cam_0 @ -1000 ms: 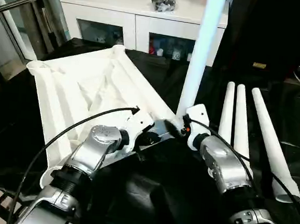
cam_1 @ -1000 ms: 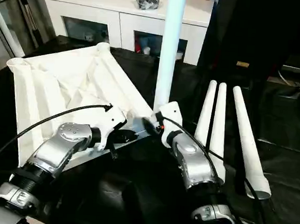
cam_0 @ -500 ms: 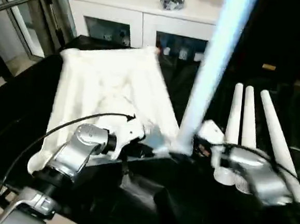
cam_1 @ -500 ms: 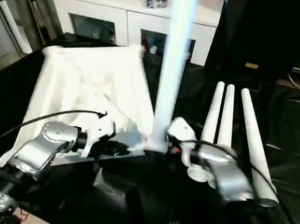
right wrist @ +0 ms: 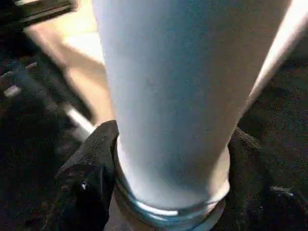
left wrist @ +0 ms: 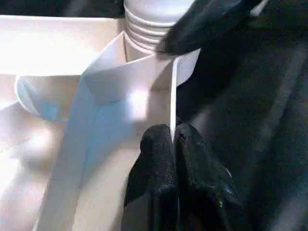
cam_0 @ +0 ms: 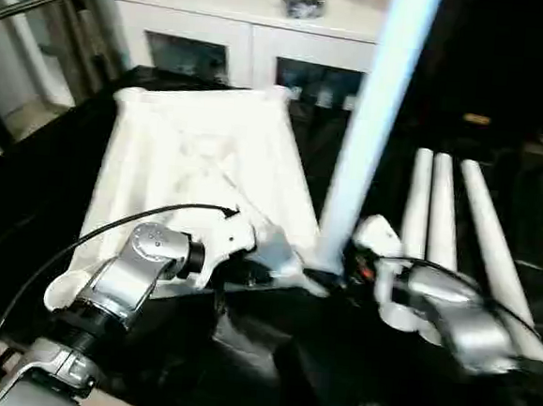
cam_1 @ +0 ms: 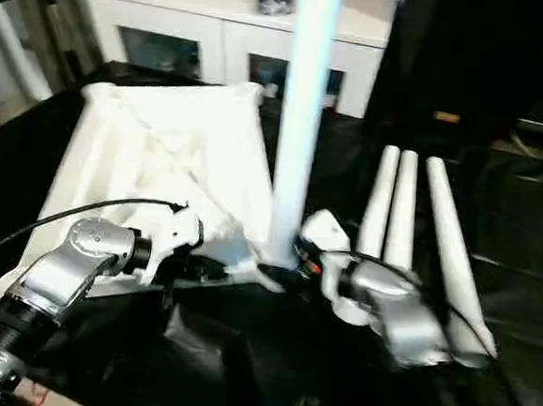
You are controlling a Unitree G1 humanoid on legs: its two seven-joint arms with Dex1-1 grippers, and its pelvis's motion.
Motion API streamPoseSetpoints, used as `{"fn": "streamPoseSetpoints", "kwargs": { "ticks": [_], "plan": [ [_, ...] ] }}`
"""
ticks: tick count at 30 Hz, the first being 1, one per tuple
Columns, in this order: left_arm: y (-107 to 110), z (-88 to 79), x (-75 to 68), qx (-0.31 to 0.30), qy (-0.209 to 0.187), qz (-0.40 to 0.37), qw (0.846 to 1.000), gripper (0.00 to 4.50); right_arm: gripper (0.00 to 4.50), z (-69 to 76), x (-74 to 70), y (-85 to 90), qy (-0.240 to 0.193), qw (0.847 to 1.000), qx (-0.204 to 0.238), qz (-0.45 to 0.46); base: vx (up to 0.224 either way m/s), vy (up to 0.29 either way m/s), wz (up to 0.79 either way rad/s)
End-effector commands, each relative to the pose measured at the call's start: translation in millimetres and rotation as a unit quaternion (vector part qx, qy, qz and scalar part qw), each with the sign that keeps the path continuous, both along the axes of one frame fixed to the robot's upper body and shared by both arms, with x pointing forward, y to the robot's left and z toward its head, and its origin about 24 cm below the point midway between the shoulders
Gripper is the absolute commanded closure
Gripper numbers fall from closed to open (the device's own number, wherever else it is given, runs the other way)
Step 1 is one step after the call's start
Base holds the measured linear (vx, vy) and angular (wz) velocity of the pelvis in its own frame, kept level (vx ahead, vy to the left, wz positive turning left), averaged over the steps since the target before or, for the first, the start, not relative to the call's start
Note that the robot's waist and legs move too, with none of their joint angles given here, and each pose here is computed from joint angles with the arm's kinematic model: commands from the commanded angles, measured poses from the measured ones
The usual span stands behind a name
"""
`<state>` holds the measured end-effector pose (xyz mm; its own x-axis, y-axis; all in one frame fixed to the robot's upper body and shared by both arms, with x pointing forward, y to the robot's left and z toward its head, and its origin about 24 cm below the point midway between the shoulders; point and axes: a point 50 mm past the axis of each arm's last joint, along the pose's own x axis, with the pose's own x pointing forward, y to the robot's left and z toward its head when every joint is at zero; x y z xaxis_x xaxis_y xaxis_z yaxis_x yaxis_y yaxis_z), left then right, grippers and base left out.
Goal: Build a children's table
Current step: Rotate leg to tighten
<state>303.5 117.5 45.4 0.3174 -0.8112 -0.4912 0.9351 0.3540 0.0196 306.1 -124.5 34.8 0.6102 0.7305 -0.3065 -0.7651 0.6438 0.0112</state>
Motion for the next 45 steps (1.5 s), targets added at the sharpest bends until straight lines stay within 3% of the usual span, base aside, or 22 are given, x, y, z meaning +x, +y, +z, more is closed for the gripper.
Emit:
{"fn": "streamPoseSetpoints", "kwargs": {
  "ticks": [1, 4, 7, 10, 13, 17, 23, 24, 30, 32, 38, 45],
  "plan": [
    [-25, 13.2, 8.2, -0.024, -0.026, 0.017, 0.999, 4.50, 1.75, -19.7, 3.1, 19.2, 0.029, 0.998, -0.023, -0.050, 0.000, 0.000, 0.00],
    [-31, 14.8, 13.1, -0.033, -0.026, 0.047, 0.998, 4.50, 1.76, -22.5, 8.8, 22.8, 0.037, 0.994, -0.023, -0.095, 0.000, 0.000, 0.00],
    [-51, 16.6, 16.0, -0.051, -0.030, 0.074, 0.996, 4.50, 1.76, -26.4, 16.2, 35.7, 0.050, 0.986, -0.024, -0.158, 0.000, 0.000, 0.00],
    [-57, 16.6, 13.6, -0.056, -0.029, 0.069, 0.996, 4.50, 1.76, -24.5, 17.5, 41.6, 0.034, 0.988, -0.023, -0.149, 0.000, 0.000, 0.00],
    [-55, 14.6, 10.4, -0.050, -0.029, 0.058, 0.997, 4.50, 1.06, -18.3, 17.5, 41.1, 0.025, 0.992, -0.002, -0.123, 0.000, 0.000, 0.00],
    [-50, 14.6, 8.4, -0.047, -0.032, 0.041, 0.997, 4.50, 1.00, -13.6, 18.6, 31.7, -0.002, 0.994, -0.011, -0.112, 0.000, 0.000, 0.00],
    [-33, 14.0, 3.0, -0.037, -0.034, -0.002, 0.999, 4.50, 1.00, -3.4, 5.4, 16.4, -0.021, 1.000, -0.003, 0.000, 0.000, 0.000, 0.00],
    [-27, 14.1, 1.2, -0.033, -0.030, -0.015, 0.999, 4.50, 1.00, 0.0, -2.0, 10.6, -0.020, 0.999, -0.003, 0.047, 0.000, 0.000, 0.00],
    [-19, 15.1, -3.7, -0.031, -0.022, -0.054, 0.998, 4.50, 1.00, 6.5, -14.9, -1.2, -0.011, 0.993, -0.007, 0.121, 0.000, 0.000, 0.00],
    [-16, 15.7, -5.7, -0.031, -0.018, -0.069, 0.997, 4.50, 1.26, 8.3, -18.9, -4.2, -0.002, 0.990, -0.006, 0.141, 0.000, 0.000, 0.00],
    [-15, 16.2, -6.2, -0.030, -0.014, -0.079, 0.996, 4.50, 1.66, 9.5, -26.3, -3.6, 0.018, 0.985, 0.000, 0.172, 0.000, 0.000, 0.00],
    [-18, 15.4, -7.6, -0.032, -0.013, -0.083, 0.996, 4.50, 1.76, 6.9, -28.3, 4.9, 0.027, 0.984, 0.013, 0.173, 0.000, 0.000, 0.00]
  ]
}}
